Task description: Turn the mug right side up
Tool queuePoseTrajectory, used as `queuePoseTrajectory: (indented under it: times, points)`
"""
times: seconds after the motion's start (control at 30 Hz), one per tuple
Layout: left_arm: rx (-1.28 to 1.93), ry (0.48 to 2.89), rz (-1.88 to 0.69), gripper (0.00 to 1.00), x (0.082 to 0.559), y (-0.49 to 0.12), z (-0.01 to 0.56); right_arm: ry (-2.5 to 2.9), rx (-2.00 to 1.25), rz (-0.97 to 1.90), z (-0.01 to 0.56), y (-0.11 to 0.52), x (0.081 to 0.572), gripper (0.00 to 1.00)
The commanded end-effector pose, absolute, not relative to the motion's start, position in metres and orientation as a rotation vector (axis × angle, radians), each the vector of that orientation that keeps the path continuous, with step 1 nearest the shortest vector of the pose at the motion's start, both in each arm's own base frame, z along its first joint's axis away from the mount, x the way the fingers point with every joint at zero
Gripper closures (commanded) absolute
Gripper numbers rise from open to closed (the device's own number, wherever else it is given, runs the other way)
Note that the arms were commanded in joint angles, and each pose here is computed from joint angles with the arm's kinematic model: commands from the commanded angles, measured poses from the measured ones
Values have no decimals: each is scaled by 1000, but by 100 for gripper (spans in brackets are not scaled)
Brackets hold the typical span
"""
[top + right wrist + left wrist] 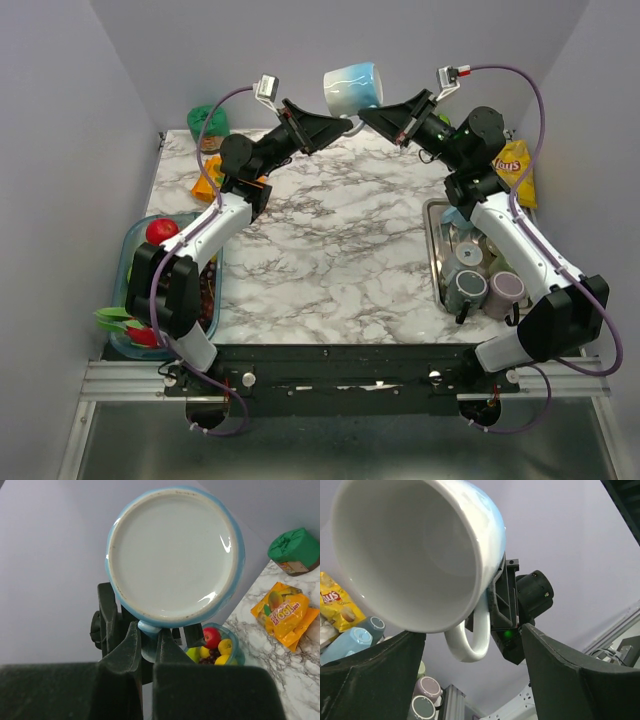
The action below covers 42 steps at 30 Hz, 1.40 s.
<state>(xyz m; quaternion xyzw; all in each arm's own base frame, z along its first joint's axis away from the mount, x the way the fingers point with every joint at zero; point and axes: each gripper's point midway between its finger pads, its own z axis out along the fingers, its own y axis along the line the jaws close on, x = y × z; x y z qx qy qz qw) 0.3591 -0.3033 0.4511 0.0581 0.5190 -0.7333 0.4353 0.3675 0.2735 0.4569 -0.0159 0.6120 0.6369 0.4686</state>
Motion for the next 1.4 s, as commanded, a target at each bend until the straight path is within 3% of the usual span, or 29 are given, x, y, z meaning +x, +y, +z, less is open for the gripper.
queuePoseTrajectory:
  times: [0.0, 0.37, 0.5, 0.63, 0.97, 1.17, 1.27, 1.37]
  points:
    - [176, 1202, -1939, 24, 346, -303, 472, 1356, -156, 1604, 494, 276, 347, 99]
    - [130, 1190, -1958, 49, 357, -304, 479, 1445, -304, 1575, 440, 295, 343, 99]
    - [121, 1217, -1942, 80, 363, -307, 475, 1489, -303, 1563, 415, 296, 344, 99]
    - [111, 1244, -1929, 100, 369, -309, 467, 1518, -292, 1537, 403, 296, 346, 99]
    - [115, 1292, -1873, 100, 378, -311, 455, 1606, -243, 1476, 377, 294, 358, 99]
    - [107, 1468, -1665, 100, 396, -307, 422, 1753, -149, 1317, 343, 285, 379, 99]
    - [88, 1619, -1452, 100, 411, -298, 391, 1797, -92, 1248, 328, 278, 387, 77]
    - [93, 1759, -1184, 100, 427, -280, 360, 1878, -32, 1175, 307, 272, 395, 48]
